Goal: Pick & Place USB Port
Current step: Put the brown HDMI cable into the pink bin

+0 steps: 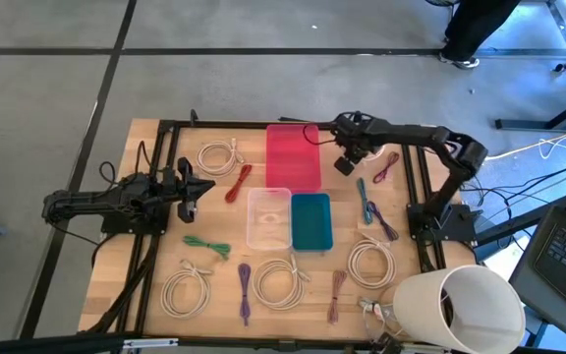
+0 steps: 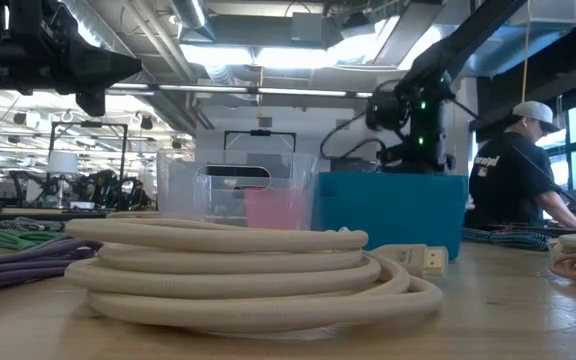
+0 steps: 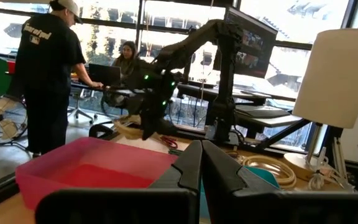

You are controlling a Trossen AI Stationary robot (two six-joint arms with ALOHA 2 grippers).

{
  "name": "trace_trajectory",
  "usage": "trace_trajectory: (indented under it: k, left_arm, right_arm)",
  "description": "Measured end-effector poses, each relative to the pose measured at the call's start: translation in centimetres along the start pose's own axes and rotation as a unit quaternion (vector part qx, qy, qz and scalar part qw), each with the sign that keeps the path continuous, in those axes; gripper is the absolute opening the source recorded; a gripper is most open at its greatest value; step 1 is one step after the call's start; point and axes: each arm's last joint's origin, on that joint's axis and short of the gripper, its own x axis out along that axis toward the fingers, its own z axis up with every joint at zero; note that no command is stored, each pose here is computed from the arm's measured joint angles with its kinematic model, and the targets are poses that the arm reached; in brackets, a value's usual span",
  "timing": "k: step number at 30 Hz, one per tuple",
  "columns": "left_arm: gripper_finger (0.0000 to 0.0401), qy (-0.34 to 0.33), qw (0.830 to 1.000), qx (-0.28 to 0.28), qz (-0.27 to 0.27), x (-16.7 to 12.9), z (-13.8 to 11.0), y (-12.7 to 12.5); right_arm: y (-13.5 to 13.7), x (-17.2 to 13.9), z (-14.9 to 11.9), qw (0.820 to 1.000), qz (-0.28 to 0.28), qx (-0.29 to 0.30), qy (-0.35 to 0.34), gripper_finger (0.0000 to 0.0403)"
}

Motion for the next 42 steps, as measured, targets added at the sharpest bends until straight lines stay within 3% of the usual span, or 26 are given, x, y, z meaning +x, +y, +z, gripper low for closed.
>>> trace_trajectory:
  k: [2, 6, 13, 18, 21, 25, 32, 42]
  left_arm:
    - [0.0006, 0.000, 1.000, 0.000, 0.000, 0.0, 0.0, 0.0]
    - [0.0004, 0.000, 1.000, 0.006, 0.002, 0.0, 0.0, 0.0]
    - [0.0002, -0.003, 1.000, 0.009, 0.023, 0.0, 0.0, 0.1]
    - [0.0006, -0.006, 0.999, 0.009, 0.030, 0.0, 0.1, 0.2]
    - [0.0004, -0.006, 1.000, 0.009, 0.029, 0.0, 0.1, 0.2]
    - [0.0002, -0.006, 1.000, 0.009, 0.027, 0.0, 0.1, 0.2]
    - [0.0005, -0.003, 1.000, 0.009, 0.024, 0.0, 0.0, 0.1]
    - [0.0005, -0.003, 1.000, 0.010, 0.024, 0.0, 0.0, 0.1]
  right_arm:
    - [0.6, -1.4, 0.0, 1.000, 0.010, 0.001, -0.028, 0.0056]
    - [2.1, -4.5, 0.1, 0.991, 0.083, -0.002, -0.106, 0.0056]
    - [4.7, -10.7, 1.9, 0.943, 0.220, -0.031, -0.246, 0.0056]
    - [6.5, -15.5, 4.6, 0.916, 0.238, -0.074, -0.314, 0.0056]
    - [7.6, -16.6, 6.1, 0.916, 0.233, -0.110, -0.309, 0.0056]
    - [8.8, -15.5, 8.0, 0.931, 0.224, -0.133, -0.256, 0.0056]
    - [10.8, -10.0, 9.5, 0.952, 0.200, -0.178, -0.148, 0.0056]
    - [10.9, -5.4, 11.9, 0.953, 0.194, -0.166, -0.161, 0.0056]
